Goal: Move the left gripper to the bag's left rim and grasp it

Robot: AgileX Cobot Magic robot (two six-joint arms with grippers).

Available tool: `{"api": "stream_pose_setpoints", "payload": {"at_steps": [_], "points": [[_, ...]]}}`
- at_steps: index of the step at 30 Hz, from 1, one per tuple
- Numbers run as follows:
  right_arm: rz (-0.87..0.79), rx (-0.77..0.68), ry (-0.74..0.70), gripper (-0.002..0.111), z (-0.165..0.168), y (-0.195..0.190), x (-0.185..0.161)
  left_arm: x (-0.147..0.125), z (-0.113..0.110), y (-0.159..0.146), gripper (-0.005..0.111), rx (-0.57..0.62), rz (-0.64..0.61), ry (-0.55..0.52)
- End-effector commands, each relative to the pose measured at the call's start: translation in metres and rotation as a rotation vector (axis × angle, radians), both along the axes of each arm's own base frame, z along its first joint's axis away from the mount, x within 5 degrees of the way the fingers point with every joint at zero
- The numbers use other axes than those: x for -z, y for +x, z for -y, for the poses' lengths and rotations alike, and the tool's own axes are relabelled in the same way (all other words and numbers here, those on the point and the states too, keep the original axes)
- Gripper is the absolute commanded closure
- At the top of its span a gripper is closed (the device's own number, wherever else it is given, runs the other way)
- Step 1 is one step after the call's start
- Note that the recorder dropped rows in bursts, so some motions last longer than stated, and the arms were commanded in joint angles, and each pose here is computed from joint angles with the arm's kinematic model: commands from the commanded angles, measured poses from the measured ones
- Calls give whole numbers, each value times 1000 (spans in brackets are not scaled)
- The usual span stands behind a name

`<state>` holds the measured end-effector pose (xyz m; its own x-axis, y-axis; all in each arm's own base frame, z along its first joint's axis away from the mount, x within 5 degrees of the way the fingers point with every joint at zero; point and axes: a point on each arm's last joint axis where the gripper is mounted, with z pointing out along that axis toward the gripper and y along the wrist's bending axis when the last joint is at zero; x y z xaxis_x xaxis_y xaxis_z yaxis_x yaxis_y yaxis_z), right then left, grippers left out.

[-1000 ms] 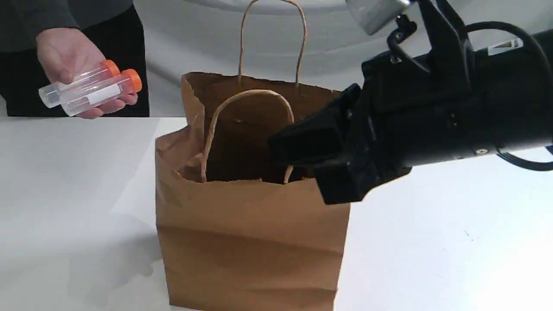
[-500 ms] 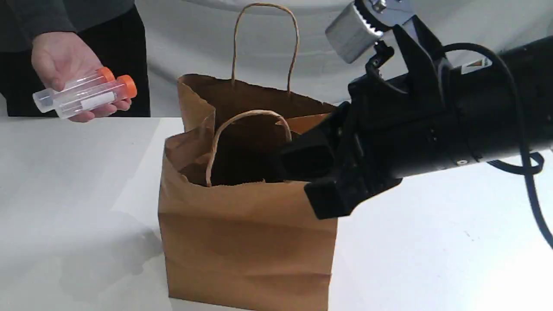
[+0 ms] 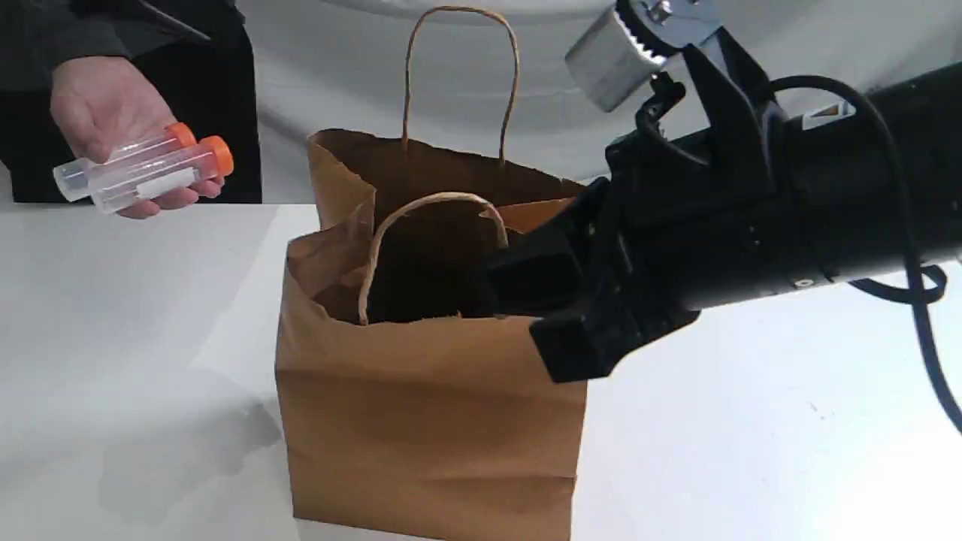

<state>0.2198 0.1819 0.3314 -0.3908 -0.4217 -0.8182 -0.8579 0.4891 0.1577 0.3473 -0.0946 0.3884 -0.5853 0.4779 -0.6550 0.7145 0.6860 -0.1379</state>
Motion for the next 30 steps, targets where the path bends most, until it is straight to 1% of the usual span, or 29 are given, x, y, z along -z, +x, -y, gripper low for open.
{"api": "stream_pose_setpoints", "payload": {"at_steps": [1,3,5,8,11,16,19,23,26,30], "points": [[-1,-7,-7,108,-1,0,0,19,14,11,71,60,3,168],[-4,-10,-8,108,-1,-1,0,25,22,14,63,84,1,211],[-4,-10,-8,108,-1,-1,0,28,30,14,60,104,-4,212],[-5,-12,-8,108,-1,-1,0,30,38,14,60,122,-2,199],[-6,-13,-8,108,-1,-1,0,26,42,16,60,129,38,143],[-9,-16,-9,108,-1,-1,0,24,44,20,60,107,77,120],[-12,-14,-8,108,-1,-1,0,26,46,21,60,129,76,104],[-14,-15,-8,108,-1,-2,1,37,51,29,61,144,53,72],[-17,-19,-9,108,-1,-2,1,50,53,35,61,146,27,79],[-17,-19,-9,108,-1,-2,1,58,55,44,61,135,48,79]]}}
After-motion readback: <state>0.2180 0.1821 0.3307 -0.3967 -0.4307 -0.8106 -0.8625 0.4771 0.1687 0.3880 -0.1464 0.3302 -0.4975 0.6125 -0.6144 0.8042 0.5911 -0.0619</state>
